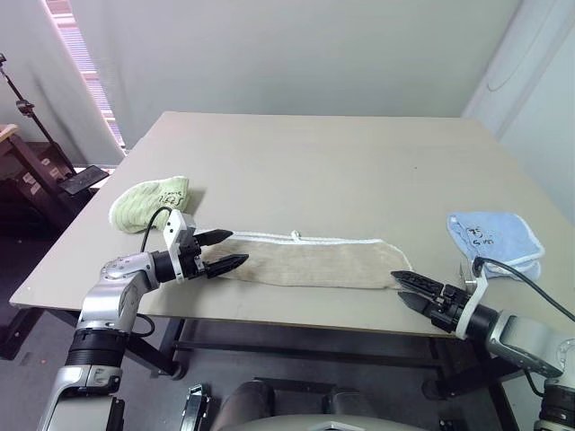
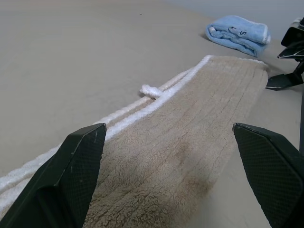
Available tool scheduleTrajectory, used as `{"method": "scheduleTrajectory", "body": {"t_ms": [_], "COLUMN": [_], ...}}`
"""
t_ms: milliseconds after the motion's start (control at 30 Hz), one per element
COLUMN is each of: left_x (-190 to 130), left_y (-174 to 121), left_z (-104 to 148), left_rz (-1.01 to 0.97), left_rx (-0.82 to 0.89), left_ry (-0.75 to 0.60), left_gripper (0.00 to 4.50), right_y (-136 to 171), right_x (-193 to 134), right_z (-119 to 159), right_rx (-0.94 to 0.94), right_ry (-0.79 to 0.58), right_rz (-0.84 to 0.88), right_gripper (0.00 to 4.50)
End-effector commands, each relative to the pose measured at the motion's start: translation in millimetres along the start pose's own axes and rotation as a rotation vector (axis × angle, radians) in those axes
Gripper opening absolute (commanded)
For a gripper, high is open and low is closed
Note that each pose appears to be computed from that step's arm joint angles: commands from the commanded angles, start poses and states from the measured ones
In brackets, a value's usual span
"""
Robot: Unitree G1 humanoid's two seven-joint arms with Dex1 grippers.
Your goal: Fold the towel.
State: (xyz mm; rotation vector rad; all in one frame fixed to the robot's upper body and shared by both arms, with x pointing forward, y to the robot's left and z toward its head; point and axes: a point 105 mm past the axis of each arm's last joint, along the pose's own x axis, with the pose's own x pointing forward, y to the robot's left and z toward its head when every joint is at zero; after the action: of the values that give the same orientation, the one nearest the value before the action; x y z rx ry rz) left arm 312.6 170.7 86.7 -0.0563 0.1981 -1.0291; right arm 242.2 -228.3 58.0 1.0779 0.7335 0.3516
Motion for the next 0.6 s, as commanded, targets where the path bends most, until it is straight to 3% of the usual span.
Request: {"method": "scheduleTrajectory", "body": {"t_ms": [33,233,333,600], "left_x": [-1,-2,-2,-4], "left_y": [2,2,3,3], "left_z": [12,12,11,11], "left_rz": [0.002,0.01,0.018,0.033], "left_rx": [0.04,0.044,0.049,0.052], "left_ry": [-0.016,-0.011,-0.01,-0.016], "left_gripper": [4.5,4.5,4.5,4.5], "right_y": [-7,-4,-2,-12], "right_x": [3,12,14,9], "right_z": [17,19,19,21], "right_rx": [0.02,0.019,0.016,0.085], "right_ry": [-0.084,-0.088,-0.082,-0.145], "right_rz": [-0.064,-0.065,-0.059,-0.047], "right_gripper": [4.2,4.2,3.29,0.27]}}
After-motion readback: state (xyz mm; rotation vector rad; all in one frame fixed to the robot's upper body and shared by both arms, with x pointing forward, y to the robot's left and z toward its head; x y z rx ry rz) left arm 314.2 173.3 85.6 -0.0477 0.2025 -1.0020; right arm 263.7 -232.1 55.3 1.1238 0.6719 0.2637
